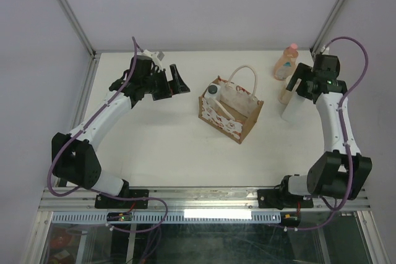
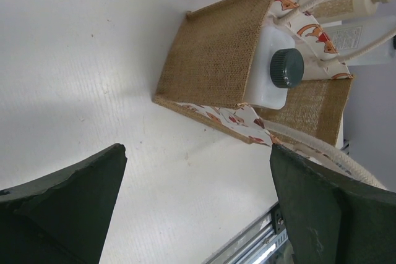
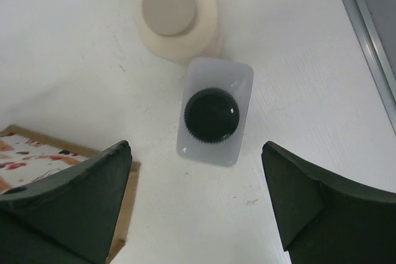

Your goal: Take the personal care products out of the canvas bag

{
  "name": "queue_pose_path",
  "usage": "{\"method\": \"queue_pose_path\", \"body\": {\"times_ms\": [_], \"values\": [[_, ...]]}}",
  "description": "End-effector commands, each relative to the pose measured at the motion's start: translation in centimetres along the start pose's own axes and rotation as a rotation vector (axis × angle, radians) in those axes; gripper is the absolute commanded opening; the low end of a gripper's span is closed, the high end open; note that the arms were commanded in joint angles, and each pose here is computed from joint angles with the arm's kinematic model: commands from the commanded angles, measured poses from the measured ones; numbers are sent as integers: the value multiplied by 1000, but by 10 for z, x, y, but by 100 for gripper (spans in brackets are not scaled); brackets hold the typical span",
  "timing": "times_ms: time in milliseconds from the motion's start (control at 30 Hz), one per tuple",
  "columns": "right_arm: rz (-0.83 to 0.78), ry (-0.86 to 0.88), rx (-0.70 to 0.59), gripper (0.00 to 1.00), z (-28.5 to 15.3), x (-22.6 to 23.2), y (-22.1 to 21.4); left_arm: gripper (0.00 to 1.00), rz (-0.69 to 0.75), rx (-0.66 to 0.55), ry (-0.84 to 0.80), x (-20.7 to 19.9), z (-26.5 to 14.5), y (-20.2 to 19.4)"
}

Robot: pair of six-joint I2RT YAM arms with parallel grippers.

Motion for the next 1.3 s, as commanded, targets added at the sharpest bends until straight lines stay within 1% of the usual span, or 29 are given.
{"method": "queue_pose_path", "body": {"times_ms": [0, 67, 167, 300, 433, 533, 833, 1033, 1267], "values": [[64, 179, -60, 89, -51, 22, 10, 99, 27, -81, -47, -17, -23, 7], [80, 306, -35, 89, -69, 41, 3, 99, 23, -82, -51, -17, -25, 3], [52, 458, -12, 89, -96, 78, -11, 99, 18, -86, -55, -17, -27, 0], [12, 612, 8, 89, -128, 126, -31, 99, 17, -90, -57, -17, -30, -4], [-34, 711, 105, 89, -136, 169, -62, 99, 20, -97, -59, -18, -34, -6], [-60, 712, 161, 89, -131, 191, -81, 99, 22, -105, -59, -19, -37, -6], [-130, 699, 282, 90, -113, 247, -106, 99, 37, -105, -49, -18, -41, -8], [-159, 602, 338, 90, -93, 263, -128, 99, 46, -106, -46, -18, -41, -6], [-198, 492, 354, 90, -74, 268, -140, 99, 56, -103, -30, -16, -44, -7]]}}
Point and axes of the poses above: each gripper's point midway between its finger pads, its own z axis out along the fingers, its own x axis along the line the jaws close on, y = z × x, the point moved 3 cm from there along -z, back along the fingers, and after that the axes turned 9 degrees about z, right-handed, at the moved point
